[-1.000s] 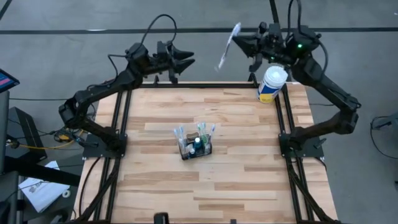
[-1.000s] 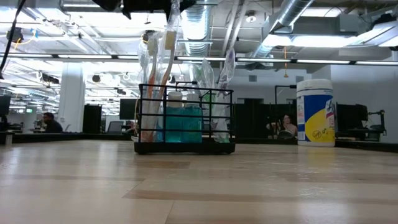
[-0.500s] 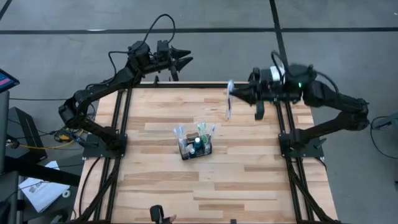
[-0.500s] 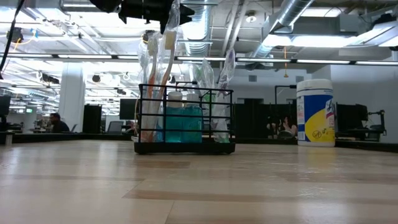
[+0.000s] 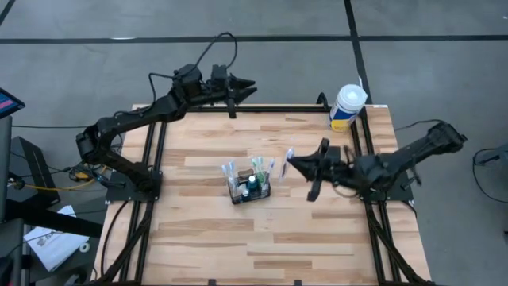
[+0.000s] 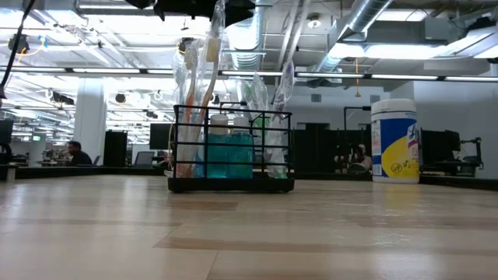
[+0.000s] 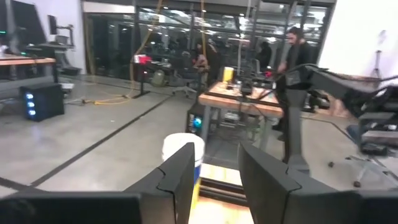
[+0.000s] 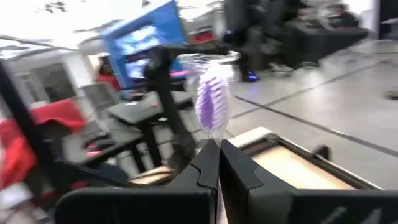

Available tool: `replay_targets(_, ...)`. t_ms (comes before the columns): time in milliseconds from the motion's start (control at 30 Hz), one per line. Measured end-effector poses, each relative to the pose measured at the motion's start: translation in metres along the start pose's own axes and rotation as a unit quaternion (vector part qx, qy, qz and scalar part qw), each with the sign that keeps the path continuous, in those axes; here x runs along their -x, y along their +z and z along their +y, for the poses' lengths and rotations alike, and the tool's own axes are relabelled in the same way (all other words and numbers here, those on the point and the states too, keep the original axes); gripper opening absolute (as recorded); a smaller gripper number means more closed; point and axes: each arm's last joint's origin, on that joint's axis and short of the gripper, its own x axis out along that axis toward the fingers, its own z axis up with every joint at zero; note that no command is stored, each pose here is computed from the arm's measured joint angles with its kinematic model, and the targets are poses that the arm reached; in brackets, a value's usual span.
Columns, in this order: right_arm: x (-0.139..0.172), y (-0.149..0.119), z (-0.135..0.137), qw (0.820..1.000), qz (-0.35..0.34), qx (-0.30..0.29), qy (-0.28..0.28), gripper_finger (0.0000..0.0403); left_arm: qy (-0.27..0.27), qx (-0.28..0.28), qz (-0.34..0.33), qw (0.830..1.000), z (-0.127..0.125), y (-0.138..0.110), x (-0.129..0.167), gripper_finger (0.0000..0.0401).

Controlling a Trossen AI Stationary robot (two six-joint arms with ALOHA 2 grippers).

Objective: Pick & Place toothbrushing station
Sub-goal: Put the purple toothbrush into the mesh organizer

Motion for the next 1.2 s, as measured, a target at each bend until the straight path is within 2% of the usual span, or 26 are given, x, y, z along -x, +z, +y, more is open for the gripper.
replay_targets(167,-0.011,-0.035,0.013,0.999,-0.004,0.009,-0.050,0.0000,-0.022,0.003,0.015,1.000,-0.019,-0.005,-0.005,0.0111)
replay_targets(333,-0.035,-0.074,0.024,0.997,0.022,0.034,-0.064,0.0000,-0.032,-0.024,0.039,0.998,-0.034,-0.011,-0.008,0.0109)
replay_targets(533,-0.058,-0.115,0.030,0.996,0.033,0.036,-0.075,0.0000,-0.024,-0.044,0.062,0.997,-0.034,-0.018,-0.008,0.0108)
replay_targets(667,-0.062,-0.122,0.031,0.996,0.032,0.037,-0.076,0.0000,-0.006,-0.034,0.082,0.996,-0.025,-0.030,-0.005,0.0108)
replay_targets(933,-0.064,-0.125,0.019,0.988,0.061,0.082,-0.114,0.0000,-0.007,-0.055,0.082,0.995,-0.023,-0.032,-0.005,0.0108)
replay_targets(1200,-0.073,-0.124,0.008,0.986,0.067,0.095,-0.123,0.0000,-0.007,-0.058,0.082,0.995,-0.023,-0.032,-0.005,0.0108)
